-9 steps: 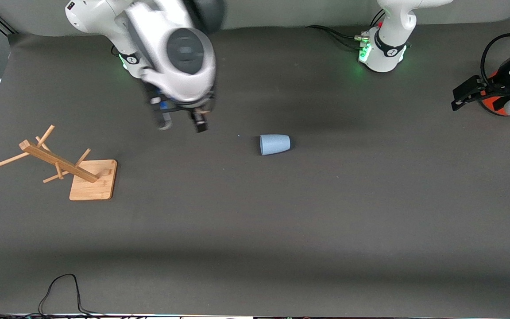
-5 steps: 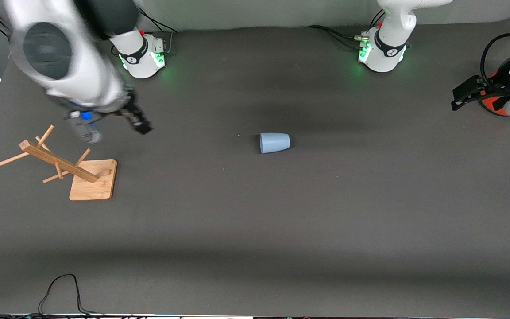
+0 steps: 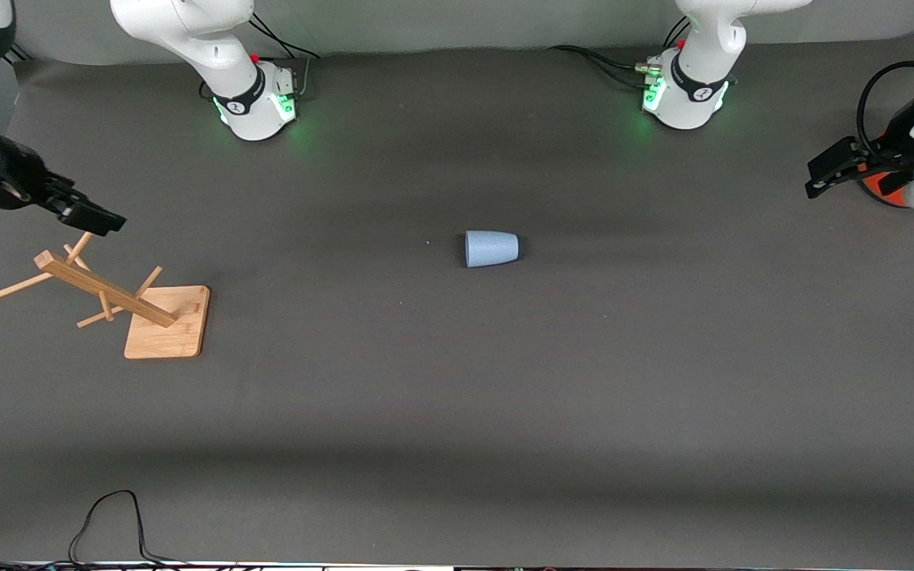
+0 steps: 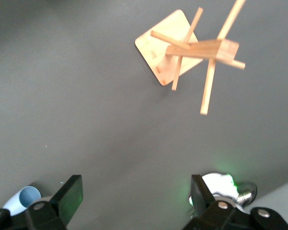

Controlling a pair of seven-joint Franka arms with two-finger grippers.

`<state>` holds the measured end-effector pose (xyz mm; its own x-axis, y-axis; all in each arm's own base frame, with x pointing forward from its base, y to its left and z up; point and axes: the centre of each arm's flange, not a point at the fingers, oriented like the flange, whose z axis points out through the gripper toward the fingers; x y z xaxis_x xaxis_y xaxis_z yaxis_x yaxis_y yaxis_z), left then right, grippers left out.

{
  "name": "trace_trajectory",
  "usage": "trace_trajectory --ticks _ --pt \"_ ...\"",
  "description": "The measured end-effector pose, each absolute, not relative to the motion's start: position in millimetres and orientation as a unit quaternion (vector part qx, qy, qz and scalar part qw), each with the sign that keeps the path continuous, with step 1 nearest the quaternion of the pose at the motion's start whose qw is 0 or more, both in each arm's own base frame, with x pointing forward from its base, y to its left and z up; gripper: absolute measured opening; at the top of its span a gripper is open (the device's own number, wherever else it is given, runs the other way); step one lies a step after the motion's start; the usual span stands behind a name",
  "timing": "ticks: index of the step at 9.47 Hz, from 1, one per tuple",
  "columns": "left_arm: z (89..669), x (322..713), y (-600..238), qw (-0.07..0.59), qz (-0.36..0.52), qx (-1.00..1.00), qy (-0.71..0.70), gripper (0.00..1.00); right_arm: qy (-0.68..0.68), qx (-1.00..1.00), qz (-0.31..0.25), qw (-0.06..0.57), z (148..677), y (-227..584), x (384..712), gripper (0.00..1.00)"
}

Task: Rotate and upright cup with both arms
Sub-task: 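Reach the left gripper toward the lying blue cup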

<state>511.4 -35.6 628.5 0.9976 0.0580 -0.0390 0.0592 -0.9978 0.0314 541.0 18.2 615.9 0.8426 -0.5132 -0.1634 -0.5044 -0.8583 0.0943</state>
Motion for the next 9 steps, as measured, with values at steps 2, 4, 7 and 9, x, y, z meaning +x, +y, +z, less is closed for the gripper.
trace_trajectory --ticks 2,4,7,9 --pt "626 509 -75 0.017 -0.024 0.998 0.062 1.0 -0.193 0.979 -0.068 0.009 608 -5 540 1.0" --pt "605 507 -147 0.008 -0.039 0.995 0.095 1.0 -0.118 0.992 -0.035 0.0 605 -17 548 1.0" --pt "532 503 -270 -0.011 -0.069 0.99 0.124 1.0 -0.012 1.0 0.007 0.004 611 -19 558 1.0" --pt "469 479 -360 -0.051 -0.071 0.986 0.143 1.0 0.013 1.0 0.014 0.005 614 -21 559 1.0"
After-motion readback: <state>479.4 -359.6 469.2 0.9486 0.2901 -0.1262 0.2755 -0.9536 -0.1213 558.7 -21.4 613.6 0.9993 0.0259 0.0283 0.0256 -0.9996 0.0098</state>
